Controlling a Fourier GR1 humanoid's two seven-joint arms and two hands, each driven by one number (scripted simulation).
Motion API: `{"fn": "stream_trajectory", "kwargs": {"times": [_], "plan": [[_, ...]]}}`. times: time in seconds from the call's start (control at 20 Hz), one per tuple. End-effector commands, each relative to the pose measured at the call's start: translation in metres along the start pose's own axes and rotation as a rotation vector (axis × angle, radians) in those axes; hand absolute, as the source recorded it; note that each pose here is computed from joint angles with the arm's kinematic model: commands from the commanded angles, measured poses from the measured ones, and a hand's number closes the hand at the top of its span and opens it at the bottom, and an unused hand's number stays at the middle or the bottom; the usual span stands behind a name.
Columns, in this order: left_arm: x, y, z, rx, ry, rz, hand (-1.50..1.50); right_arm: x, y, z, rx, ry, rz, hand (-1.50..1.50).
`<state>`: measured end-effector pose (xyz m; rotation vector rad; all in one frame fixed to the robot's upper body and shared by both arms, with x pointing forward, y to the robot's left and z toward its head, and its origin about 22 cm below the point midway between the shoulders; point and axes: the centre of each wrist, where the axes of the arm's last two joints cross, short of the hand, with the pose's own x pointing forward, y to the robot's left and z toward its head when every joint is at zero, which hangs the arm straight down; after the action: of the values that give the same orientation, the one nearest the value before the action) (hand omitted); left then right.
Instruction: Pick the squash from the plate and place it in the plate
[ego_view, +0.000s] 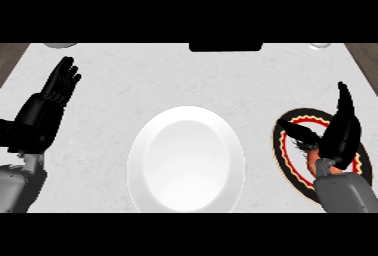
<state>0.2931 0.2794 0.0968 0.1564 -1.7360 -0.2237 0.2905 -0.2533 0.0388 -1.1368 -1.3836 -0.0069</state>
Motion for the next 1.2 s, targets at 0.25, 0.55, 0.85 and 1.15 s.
{"fn": "stream_trajectory", "kwargs": {"times": [0.25,0.55,0.85,1.15], "plan": [[-0.001,0.008,0.000,0.010,0.013,0.001,0.00,0.029,-0.032,-0.027,0.278,0.361,0.443,-1.50],[0.003,-0.001,0.001,-0.012,-0.004,-0.005,0.00,0.061,-0.032,-0.024,0.482,0.528,0.541,-1.50],[0.001,0.013,-0.009,-0.002,-0.009,-0.004,0.00,0.055,-0.049,-0.024,0.477,0.589,0.613,-1.50],[0.012,0.001,-0.007,-0.013,-0.022,0.012,0.00,0.029,-0.040,-0.027,0.467,0.683,0.688,-1.50]]}}
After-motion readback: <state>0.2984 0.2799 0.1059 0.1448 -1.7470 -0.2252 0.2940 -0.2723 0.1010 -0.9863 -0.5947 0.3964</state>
